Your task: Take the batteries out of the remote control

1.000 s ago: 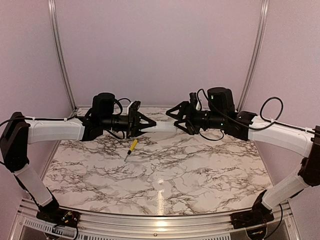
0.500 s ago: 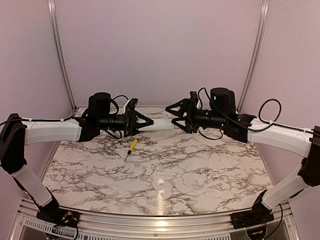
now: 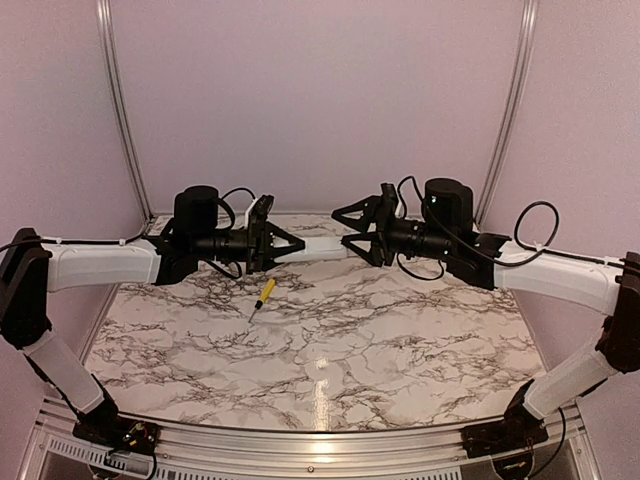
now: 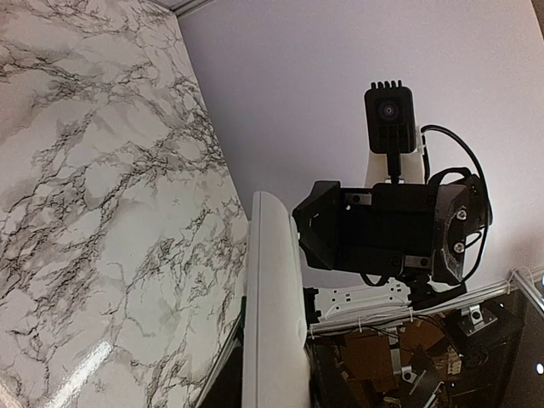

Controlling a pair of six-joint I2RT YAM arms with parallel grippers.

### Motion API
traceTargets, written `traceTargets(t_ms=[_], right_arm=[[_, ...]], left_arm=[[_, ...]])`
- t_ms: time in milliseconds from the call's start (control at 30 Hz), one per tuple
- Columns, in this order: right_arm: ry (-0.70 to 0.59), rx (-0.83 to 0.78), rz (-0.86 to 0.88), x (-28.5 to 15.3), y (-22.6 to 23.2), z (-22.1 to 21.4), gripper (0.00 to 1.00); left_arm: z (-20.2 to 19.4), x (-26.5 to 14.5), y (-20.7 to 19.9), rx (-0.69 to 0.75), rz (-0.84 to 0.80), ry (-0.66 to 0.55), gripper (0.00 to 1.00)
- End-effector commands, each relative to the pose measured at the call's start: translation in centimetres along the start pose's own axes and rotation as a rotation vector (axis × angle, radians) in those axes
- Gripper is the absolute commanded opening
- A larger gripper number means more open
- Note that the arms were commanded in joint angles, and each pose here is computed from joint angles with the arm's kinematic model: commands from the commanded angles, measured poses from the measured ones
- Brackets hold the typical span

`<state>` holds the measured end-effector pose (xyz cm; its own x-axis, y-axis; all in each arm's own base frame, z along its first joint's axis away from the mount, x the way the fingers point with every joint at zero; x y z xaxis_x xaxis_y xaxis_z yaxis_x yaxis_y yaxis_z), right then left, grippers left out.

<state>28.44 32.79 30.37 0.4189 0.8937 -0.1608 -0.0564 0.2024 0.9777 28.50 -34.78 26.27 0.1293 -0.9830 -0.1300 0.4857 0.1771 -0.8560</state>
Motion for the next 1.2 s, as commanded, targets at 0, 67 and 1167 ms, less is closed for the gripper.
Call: traceTargets(t_ms=[0, 67, 1167], right_arm=[[0.184, -0.017, 0.139, 0.3, 3.0, -3.7, 0.73], [0.186, -0.016, 0.138, 0.2, 2.9, -3.8, 0.73], [0.193, -0.030, 0.163, 0.0, 3.9, -5.3, 0.74]], left_arm=[[-0.9, 0.4, -3.4, 0.119, -0.121, 0.036, 0.00], [-0.9, 0.4, -3.4, 0.120, -0.120, 0.035, 0.00], [-2.4, -0.3, 0.1, 0.074, -0.013, 0.022, 0.00]])
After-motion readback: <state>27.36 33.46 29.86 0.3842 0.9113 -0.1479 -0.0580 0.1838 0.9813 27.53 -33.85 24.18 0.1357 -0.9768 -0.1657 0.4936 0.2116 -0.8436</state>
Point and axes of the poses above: each gripper's point midway between its finger pads, its own x axis out along the fingers, its own y axis along the line the jaws close on, z = x × y, the point moved 3 cm from there along -x, back along the fingers, and after that the axes turned 10 degrees about x, right-handed, at the moved point
